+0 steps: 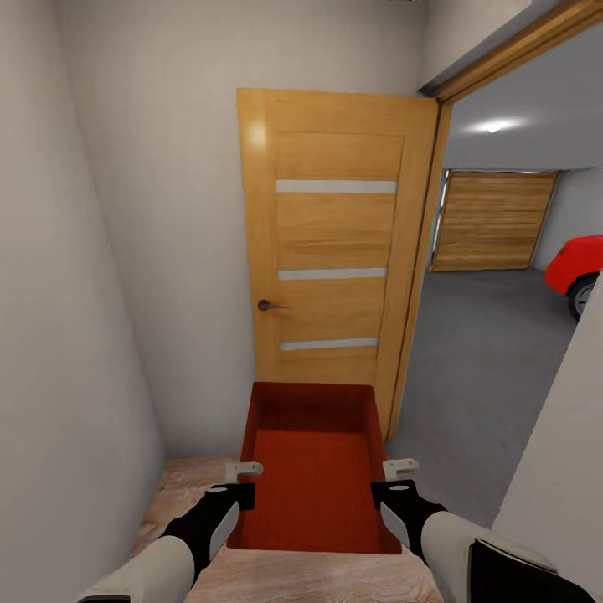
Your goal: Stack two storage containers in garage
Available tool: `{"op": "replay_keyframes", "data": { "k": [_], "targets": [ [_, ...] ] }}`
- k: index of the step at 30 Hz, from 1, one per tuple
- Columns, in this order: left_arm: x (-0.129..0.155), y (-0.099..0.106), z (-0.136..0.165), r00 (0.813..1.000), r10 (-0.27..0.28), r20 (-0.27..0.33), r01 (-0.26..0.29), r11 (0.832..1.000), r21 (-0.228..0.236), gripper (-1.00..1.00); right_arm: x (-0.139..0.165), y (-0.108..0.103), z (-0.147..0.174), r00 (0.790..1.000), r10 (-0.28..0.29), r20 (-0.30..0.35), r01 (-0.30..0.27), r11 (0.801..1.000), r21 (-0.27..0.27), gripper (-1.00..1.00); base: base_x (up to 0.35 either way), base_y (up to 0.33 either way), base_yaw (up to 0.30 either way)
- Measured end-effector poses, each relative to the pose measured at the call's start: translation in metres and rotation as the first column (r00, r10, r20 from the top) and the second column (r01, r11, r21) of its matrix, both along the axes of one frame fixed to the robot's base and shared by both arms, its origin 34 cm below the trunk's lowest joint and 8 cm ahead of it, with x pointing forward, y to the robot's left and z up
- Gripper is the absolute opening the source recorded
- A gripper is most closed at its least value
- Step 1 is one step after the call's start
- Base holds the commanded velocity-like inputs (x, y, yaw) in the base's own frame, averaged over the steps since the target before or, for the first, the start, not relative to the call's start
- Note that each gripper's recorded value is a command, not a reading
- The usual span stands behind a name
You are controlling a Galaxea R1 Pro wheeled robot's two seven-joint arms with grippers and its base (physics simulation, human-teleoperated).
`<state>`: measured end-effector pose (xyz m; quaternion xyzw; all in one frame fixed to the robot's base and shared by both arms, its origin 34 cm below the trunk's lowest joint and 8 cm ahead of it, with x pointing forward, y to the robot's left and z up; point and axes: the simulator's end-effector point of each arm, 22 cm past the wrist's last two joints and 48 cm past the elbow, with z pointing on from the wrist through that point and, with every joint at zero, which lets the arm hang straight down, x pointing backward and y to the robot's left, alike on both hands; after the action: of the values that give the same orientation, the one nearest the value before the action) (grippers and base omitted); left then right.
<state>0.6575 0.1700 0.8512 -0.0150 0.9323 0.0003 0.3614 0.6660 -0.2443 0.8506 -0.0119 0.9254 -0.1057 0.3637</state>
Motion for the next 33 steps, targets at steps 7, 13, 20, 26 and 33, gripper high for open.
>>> {"op": "replay_keyframes", "data": {
  "k": [7, 13, 20, 26, 33],
  "targets": [
    [-0.0002, 0.0001, -0.0002, 1.000, 0.000, -0.001, 0.000, 1.000, 0.000, -1.00, -0.0002, 0.0001, -0.0002, 1.000, 0.000, -0.001, 0.000, 1.000, 0.000, -1.00, 0.002, 0.001, -0.288],
    [-0.0002, 0.0004, 0.0003, 1.000, -0.001, -0.002, 0.001, 1.000, 0.000, -1.00, -0.0008, 0.0005, -0.0002, 1.000, -0.001, -0.003, 0.001, 1.000, 0.001, -1.00, 0.148, 0.129, -0.286],
    [-0.0001, 0.0006, 0.0006, 1.000, -0.001, -0.002, 0.001, 1.000, 0.001, -1.00, -0.0008, 0.0008, -0.0002, 1.000, -0.001, -0.003, 0.001, 1.000, 0.002, -1.00, 0.236, 0.216, -0.076],
    [0.0001, 0.0007, 0.0008, 1.000, -0.001, -0.001, 0.001, 1.000, 0.001, -1.00, -0.0007, 0.0008, 0.0000, 1.000, -0.001, -0.002, 0.001, 1.000, 0.002, -1.00, 0.242, 0.222, -0.017],
    [0.0012, 0.0007, 0.0014, 1.000, -0.001, 0.004, 0.001, 1.000, 0.001, -1.00, 0.0004, 0.0008, 0.0005, 1.000, -0.001, 0.004, 0.001, 1.000, 0.002, -1.00, 0.173, 0.146, -0.213]
  ]
}}
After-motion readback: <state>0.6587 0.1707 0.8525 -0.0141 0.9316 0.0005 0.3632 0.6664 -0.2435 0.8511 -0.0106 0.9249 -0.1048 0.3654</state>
